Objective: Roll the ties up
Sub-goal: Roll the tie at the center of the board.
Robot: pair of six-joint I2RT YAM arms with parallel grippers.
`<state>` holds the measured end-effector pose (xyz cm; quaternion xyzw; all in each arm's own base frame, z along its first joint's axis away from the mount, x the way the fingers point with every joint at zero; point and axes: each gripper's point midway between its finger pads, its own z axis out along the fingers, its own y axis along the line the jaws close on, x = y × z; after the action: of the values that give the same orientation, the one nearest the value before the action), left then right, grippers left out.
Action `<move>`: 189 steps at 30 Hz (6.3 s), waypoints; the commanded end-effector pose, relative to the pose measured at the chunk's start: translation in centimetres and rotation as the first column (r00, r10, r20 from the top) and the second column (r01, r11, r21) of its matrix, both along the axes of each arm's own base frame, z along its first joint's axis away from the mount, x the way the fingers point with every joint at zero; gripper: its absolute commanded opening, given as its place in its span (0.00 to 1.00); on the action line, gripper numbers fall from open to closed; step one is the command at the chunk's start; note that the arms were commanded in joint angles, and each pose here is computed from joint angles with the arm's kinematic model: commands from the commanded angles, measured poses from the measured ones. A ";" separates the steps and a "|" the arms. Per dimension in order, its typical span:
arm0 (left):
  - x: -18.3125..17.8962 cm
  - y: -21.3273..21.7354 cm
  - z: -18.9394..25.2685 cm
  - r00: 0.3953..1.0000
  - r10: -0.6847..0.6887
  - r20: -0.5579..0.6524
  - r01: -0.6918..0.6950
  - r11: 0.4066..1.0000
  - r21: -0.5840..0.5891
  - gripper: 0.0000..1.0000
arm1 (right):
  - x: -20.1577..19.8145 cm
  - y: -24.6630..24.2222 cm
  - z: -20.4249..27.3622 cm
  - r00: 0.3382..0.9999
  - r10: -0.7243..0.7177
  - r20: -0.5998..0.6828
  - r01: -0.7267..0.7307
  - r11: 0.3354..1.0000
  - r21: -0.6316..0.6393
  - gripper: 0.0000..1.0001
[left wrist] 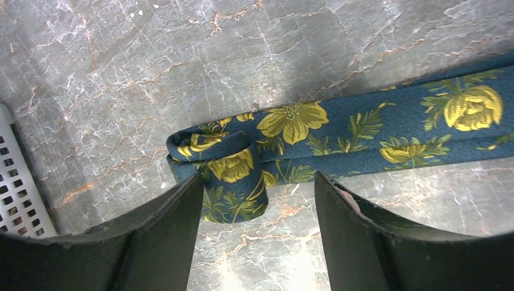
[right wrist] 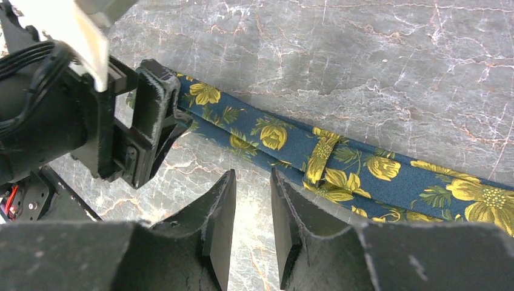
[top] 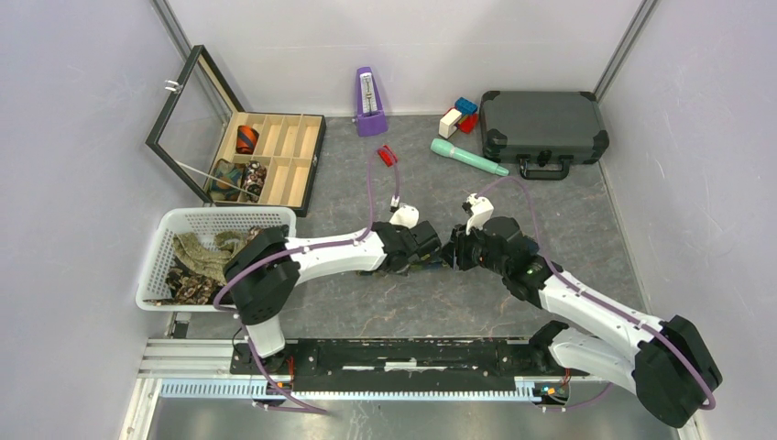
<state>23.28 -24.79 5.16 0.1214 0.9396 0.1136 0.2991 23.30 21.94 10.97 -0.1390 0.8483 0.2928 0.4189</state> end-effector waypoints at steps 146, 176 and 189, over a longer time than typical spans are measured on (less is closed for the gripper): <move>0.9 4.6 1.6 0.997 0.000 0.075 0.059 0.626 -0.778 0.87 | 2.5 12.8 -9.2 0.969 0.145 -0.201 -0.162 0.984 -0.069 0.30; 1.3 3.7 -0.5 0.999 -0.033 0.012 0.027 0.506 -0.862 0.74 | 2.2 12.1 -10.5 0.966 0.140 -0.217 -0.162 0.983 -0.088 0.29; 1.9 3.0 -1.3 0.999 -0.045 0.018 0.037 0.474 -0.880 0.53 | 2.0 11.7 -11.0 0.964 0.139 -0.226 -0.164 0.982 -0.096 0.29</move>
<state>24.99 -21.12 3.34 -0.0217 0.8748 -0.3670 0.3157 26.26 35.99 3.51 -0.1850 0.8656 0.3375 0.3203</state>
